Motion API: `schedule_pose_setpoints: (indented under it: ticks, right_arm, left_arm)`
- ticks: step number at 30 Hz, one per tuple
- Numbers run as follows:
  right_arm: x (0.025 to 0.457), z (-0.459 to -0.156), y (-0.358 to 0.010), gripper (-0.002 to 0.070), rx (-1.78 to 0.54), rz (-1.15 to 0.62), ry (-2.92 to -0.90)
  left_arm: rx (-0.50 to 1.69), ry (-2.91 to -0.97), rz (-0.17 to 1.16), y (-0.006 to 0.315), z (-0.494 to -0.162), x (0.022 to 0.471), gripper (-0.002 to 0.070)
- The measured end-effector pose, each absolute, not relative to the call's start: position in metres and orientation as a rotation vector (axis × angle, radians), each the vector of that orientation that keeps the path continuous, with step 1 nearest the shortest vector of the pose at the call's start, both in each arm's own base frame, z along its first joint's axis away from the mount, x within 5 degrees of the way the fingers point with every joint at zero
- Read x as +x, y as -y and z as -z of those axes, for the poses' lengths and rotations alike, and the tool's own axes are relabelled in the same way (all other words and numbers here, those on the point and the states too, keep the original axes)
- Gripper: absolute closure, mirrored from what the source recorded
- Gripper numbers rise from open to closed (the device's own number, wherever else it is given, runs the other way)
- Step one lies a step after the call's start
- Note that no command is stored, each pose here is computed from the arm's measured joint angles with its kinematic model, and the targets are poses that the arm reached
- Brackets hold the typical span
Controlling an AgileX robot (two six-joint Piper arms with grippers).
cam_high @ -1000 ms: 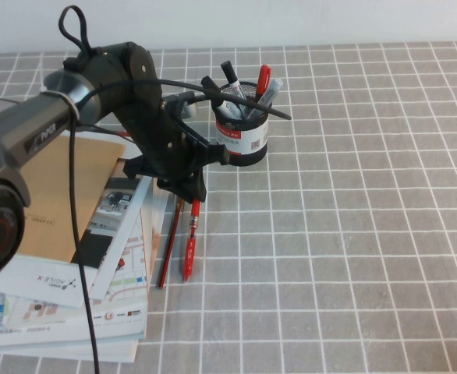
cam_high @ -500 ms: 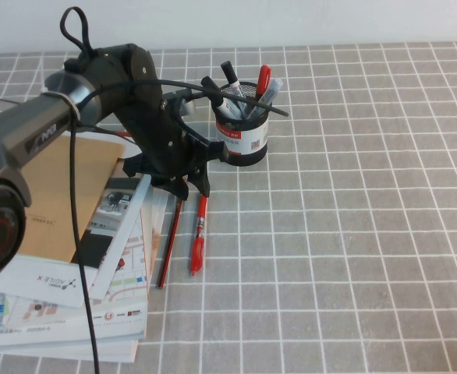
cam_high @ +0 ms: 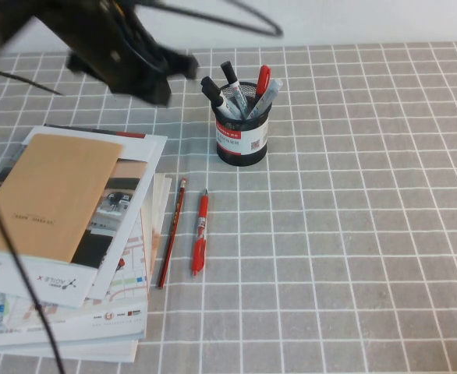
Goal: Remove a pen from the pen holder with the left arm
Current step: 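Take a marker out of the pen holder and lay it on the table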
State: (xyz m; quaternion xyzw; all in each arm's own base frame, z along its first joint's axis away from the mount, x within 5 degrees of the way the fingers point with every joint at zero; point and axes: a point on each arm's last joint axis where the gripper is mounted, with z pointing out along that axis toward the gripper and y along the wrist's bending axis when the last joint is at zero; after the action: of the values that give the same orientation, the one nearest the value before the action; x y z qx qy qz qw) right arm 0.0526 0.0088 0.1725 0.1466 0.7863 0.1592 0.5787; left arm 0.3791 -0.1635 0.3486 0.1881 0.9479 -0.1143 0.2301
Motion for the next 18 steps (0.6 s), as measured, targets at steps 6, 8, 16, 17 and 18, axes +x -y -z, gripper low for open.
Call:
schedule_pose_setpoints:
  ticks: [6,8,16,17,18]
  right_arm:
    - [0.053,-0.173,-0.009,0.0689,0.343,-0.372,-1.839]
    - [0.053,-0.173,-0.009,0.0689,0.343,-0.372,-1.839]
    - [0.053,-0.173,-0.009,0.0689,0.343,-0.372,-1.839]
    - [0.053,-0.173,-0.009,0.0689,0.343,-0.372,-1.839]
    - [0.053,-0.173,-0.009,0.0689,0.343,-0.372,-1.839]
  left_arm:
    - [0.576,-2.355,0.323,0.148,-0.421,0.309,0.0676]
    - [0.623,-2.303,0.344,0.149,-0.425,0.279,0.0676]
    - [0.714,-2.161,0.476,0.129,-0.380,0.158,0.0676]
    - [0.707,-2.183,0.487,0.124,-0.369,0.149,0.0676]
    - [0.691,-2.194,0.501,0.116,-0.360,0.137,0.0677]
